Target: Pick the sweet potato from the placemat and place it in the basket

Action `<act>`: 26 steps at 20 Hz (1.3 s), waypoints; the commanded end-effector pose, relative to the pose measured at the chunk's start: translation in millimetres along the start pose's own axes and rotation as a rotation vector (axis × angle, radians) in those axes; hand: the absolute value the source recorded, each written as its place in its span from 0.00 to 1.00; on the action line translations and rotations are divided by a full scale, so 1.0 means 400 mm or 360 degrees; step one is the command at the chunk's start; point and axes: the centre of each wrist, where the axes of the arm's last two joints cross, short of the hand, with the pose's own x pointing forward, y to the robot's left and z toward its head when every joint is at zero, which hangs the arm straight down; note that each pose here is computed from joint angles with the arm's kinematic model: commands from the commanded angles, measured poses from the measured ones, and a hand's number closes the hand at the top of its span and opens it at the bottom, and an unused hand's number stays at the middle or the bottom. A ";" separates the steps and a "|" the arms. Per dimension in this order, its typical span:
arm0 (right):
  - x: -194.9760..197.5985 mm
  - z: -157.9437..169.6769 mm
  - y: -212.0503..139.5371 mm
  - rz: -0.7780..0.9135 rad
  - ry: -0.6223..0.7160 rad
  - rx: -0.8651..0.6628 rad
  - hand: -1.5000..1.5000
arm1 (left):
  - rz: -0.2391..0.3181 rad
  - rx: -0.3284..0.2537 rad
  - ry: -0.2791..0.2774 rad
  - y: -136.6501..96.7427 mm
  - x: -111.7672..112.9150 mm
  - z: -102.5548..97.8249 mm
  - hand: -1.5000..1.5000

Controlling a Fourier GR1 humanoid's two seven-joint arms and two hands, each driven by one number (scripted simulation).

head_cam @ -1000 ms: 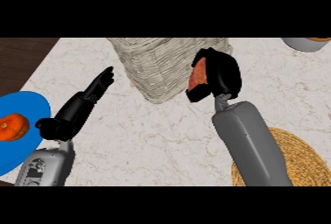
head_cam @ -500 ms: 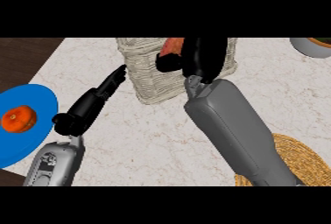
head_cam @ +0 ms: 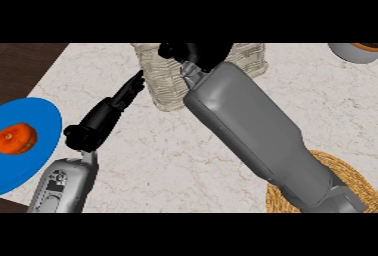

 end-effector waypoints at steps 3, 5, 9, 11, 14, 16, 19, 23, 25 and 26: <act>0.076 -0.026 -0.009 -0.0008 0.0357 -0.0180 1.00 | 0.0007 0.0034 0.0005 0.006 -0.005 -0.003 0.50; 0.099 -0.049 -0.023 -0.0019 0.0384 -0.0235 1.00 | 0.0003 0.0059 0.0032 0.010 -0.014 0.004 0.50; 0.111 -0.071 -0.026 -0.0073 0.0438 -0.0345 1.00 | -0.0009 0.0078 0.0029 0.019 -0.012 0.006 0.50; 0.125 -0.087 -0.037 -0.0088 0.0448 -0.0414 1.00 | -0.0034 0.0090 0.0033 0.034 -0.017 0.019 0.50; 0.127 -0.114 -0.039 -0.0063 0.0503 -0.0451 1.00 | -0.0022 0.0112 0.0019 0.032 -0.016 0.020 0.50; 0.101 -0.125 -0.015 -0.0049 0.0527 -0.0480 1.00 | -0.0041 0.0132 0.0030 0.041 -0.011 0.024 0.50; 0.080 -0.134 0.001 -0.0065 0.0578 -0.0456 1.00 | -0.0032 0.0165 0.0029 0.051 -0.032 0.034 0.50; 0.057 -0.143 0.027 -0.0037 0.0633 -0.0423 1.00 | -0.0010 0.0158 0.0037 0.051 -0.021 0.021 0.50; 0.036 -0.144 0.046 -0.0027 0.0647 -0.0419 1.00 | -0.0005 0.0167 0.0023 0.030 -0.039 0.039 0.50; 0.002 -0.144 0.069 -0.0009 0.0679 -0.0402 1.00 | 0.0005 0.0177 0.0047 0.031 -0.025 0.029 0.50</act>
